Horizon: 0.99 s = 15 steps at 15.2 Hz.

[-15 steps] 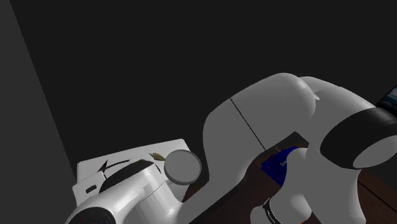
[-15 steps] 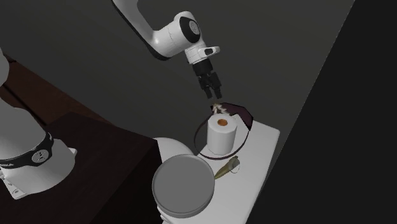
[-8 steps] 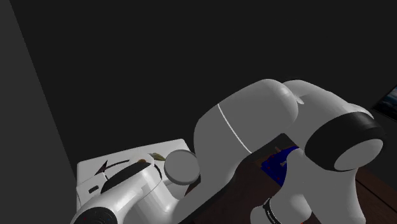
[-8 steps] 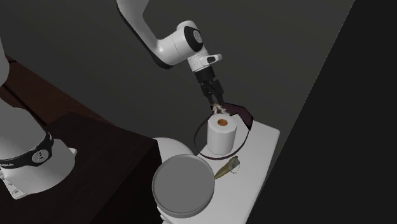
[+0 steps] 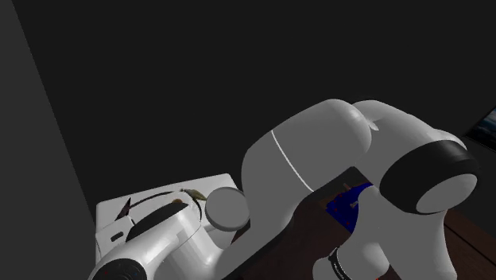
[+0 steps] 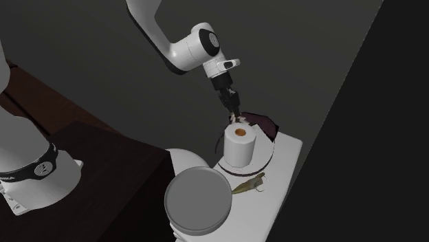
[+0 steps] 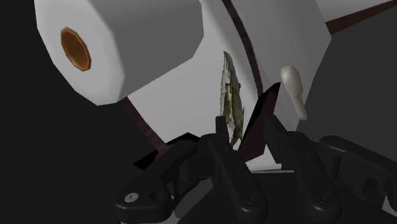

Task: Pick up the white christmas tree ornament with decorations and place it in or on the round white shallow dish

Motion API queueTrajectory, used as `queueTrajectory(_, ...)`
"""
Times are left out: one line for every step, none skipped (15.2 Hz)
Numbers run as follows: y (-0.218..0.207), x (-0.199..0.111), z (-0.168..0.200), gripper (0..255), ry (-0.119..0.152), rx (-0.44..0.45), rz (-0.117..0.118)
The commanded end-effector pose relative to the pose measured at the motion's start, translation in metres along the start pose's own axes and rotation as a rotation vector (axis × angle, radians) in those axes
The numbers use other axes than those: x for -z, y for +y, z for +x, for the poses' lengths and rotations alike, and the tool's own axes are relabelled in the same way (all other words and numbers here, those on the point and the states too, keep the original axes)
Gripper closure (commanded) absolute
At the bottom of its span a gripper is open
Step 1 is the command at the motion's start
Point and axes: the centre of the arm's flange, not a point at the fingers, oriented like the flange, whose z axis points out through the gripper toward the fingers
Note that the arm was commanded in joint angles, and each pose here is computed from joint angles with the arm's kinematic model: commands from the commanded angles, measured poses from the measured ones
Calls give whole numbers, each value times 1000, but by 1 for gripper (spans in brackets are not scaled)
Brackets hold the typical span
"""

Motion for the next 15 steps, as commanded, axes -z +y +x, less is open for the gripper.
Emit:
queueTrajectory(0,0,0,255,-1,0,-1)
queueTrajectory(0,0,0,255,-1,0,-1)
queueTrajectory(0,0,0,255,-1,0,-1)
queueTrajectory(0,-1,0,255,-1,0,-1)
queueTrajectory(0,-1,-1,255,-1,0,-1)
queueTrajectory(0,-1,-1,255,-1,0,-1)
queueTrajectory(-1,-1,-1,255,-1,0,-1)
queueTrajectory(0,0,0,255,-1,0,-1)
queueTrajectory(3,4,1,255,-1,0,-1)
queueTrajectory(6,9,2,255,-1,0,-1)
queueTrajectory(8,13,3,255,-1,0,-1)
queueTrajectory(11,17,4,255,-1,0,-1)
queueTrajectory(14,22,5,255,-1,0,-1)
queueTrajectory(16,26,6,255,-1,0,-1)
queueTrajectory(19,31,7,255,-1,0,-1)
